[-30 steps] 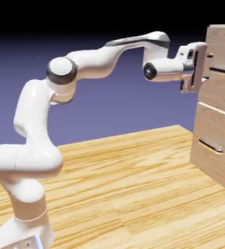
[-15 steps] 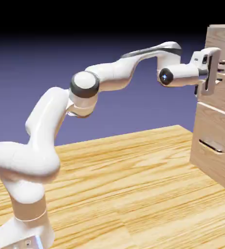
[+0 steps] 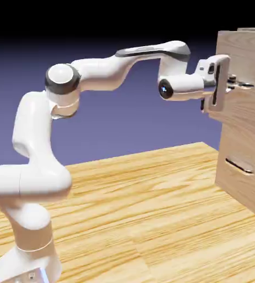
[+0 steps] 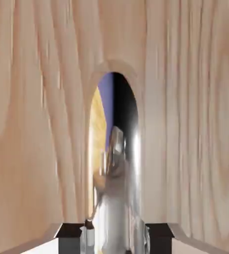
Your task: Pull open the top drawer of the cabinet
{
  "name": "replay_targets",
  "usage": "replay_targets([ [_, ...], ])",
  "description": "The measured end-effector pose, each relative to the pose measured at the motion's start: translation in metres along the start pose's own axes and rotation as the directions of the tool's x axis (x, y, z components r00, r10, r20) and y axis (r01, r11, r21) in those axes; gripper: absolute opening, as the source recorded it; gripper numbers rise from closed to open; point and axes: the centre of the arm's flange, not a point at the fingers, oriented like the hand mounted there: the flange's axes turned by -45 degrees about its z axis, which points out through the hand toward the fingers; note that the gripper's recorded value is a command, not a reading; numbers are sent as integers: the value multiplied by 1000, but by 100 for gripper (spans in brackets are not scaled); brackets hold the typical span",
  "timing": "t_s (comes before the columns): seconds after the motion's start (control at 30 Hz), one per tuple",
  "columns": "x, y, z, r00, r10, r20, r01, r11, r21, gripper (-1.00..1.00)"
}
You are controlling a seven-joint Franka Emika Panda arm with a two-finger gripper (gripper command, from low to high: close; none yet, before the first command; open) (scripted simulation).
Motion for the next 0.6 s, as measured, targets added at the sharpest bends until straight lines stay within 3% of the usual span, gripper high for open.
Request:
replay_targets([
  [0.33,-2,2,-17,1000,1,2,-1,1000,-6,-100],
  [0.6,-1,0,-72,1000,5,2,-5,1000,-1,-100],
])
